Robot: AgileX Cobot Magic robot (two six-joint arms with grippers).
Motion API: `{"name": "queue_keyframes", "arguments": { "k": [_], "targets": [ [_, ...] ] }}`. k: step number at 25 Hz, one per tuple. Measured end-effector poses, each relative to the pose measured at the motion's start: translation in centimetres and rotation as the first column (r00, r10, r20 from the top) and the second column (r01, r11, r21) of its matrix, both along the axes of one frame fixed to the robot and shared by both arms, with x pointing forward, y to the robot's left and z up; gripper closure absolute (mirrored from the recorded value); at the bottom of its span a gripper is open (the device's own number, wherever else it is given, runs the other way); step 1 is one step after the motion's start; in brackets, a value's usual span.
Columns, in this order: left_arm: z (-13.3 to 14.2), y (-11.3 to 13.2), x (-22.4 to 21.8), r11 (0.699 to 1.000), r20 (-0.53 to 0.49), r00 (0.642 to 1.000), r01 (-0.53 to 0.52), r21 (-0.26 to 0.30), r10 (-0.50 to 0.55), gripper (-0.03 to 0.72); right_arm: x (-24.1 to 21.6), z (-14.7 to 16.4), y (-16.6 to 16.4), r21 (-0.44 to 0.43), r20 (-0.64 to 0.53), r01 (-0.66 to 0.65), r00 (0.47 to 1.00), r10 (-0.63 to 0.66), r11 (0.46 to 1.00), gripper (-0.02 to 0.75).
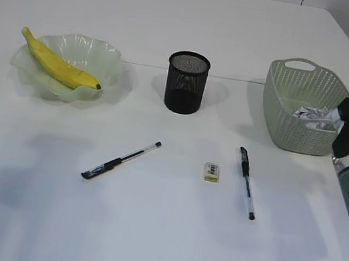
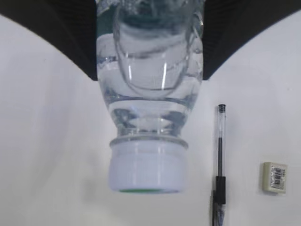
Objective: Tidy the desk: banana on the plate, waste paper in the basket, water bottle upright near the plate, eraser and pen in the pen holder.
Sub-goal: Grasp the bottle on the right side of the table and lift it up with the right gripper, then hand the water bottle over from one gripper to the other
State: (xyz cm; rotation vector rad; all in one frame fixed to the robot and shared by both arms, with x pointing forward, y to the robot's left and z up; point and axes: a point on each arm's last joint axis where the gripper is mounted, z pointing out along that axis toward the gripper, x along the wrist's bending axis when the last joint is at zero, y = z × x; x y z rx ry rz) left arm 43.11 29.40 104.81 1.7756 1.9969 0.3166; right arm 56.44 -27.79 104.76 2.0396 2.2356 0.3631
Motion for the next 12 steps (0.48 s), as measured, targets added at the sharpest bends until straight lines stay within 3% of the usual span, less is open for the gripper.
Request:
{"name": "queue_keyframes", "arguments": {
  "k": [12],
  "targets": [
    [0.0, 0.0, 0.1, 1.000, 0.006, 1.000, -0.001, 0.000, 0.001, 0.297, -5.7, 2.1, 3.1, 0.032, 0.217, -0.200, 0.958, 0.188, 0.979, 0.307]
  ]
}}
